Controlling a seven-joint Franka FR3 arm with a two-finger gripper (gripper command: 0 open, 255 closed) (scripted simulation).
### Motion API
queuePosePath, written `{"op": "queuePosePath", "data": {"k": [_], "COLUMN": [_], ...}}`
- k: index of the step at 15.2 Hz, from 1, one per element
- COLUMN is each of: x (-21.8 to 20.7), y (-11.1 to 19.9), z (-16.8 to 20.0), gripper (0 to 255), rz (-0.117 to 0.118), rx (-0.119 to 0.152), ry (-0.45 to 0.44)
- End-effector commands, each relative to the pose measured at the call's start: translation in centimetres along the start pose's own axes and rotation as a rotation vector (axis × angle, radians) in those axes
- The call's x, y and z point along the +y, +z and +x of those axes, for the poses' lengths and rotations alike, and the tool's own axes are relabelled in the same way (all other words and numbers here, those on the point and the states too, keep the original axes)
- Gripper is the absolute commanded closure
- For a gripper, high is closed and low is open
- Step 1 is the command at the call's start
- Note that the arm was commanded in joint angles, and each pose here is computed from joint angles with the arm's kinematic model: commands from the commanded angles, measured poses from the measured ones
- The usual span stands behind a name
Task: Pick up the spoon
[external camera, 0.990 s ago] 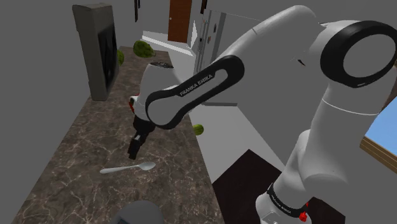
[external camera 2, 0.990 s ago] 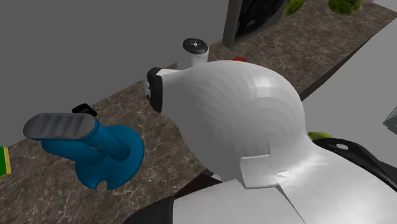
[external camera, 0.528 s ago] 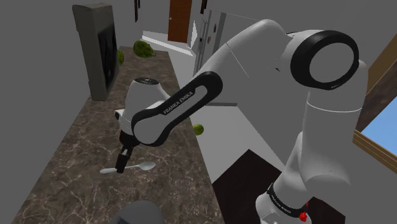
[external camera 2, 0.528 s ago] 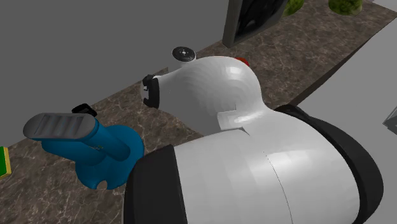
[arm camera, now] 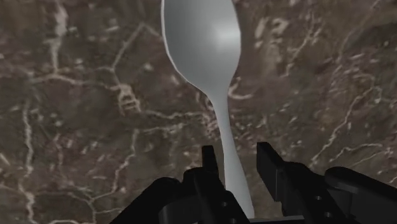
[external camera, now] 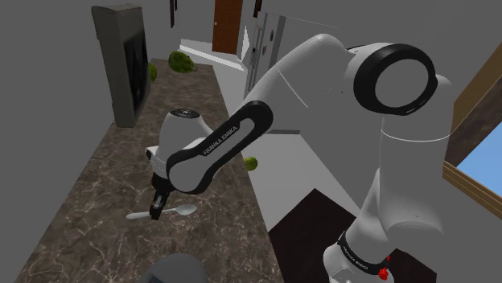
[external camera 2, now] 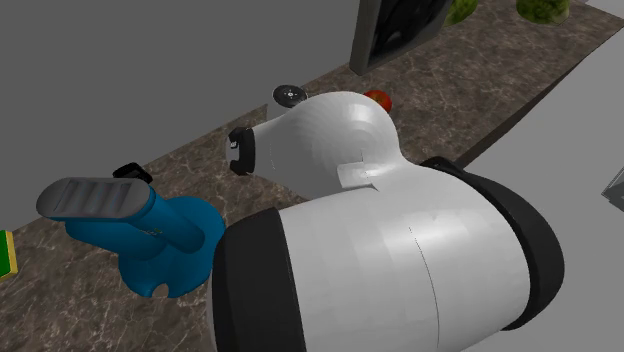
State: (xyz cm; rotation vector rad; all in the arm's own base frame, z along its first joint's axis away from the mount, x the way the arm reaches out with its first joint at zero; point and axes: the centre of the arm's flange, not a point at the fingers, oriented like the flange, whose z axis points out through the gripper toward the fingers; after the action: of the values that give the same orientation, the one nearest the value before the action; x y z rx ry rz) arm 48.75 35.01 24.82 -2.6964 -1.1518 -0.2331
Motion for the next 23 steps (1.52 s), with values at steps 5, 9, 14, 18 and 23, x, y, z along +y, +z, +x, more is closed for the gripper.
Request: {"op": "queuePosePath", "data": {"k": [5, 9, 14, 18, 23], "x": [0.0, -0.1, -0.4, -0.6, -0.9], "y": [0.0, -0.4, -3.0, -5.0, -7.6], "z": [0.0, 0.1, 0.7, 1.1, 1.7], "gripper": [255, 255, 255, 255, 255], "rz": [0.000, 0.000, 0.000, 0.000, 0.000], "rx": [0.000, 0.000, 0.000, 0.000, 0.000], "ry": [0.000, 0.000, 0.000, 0.000, 0.000]}}
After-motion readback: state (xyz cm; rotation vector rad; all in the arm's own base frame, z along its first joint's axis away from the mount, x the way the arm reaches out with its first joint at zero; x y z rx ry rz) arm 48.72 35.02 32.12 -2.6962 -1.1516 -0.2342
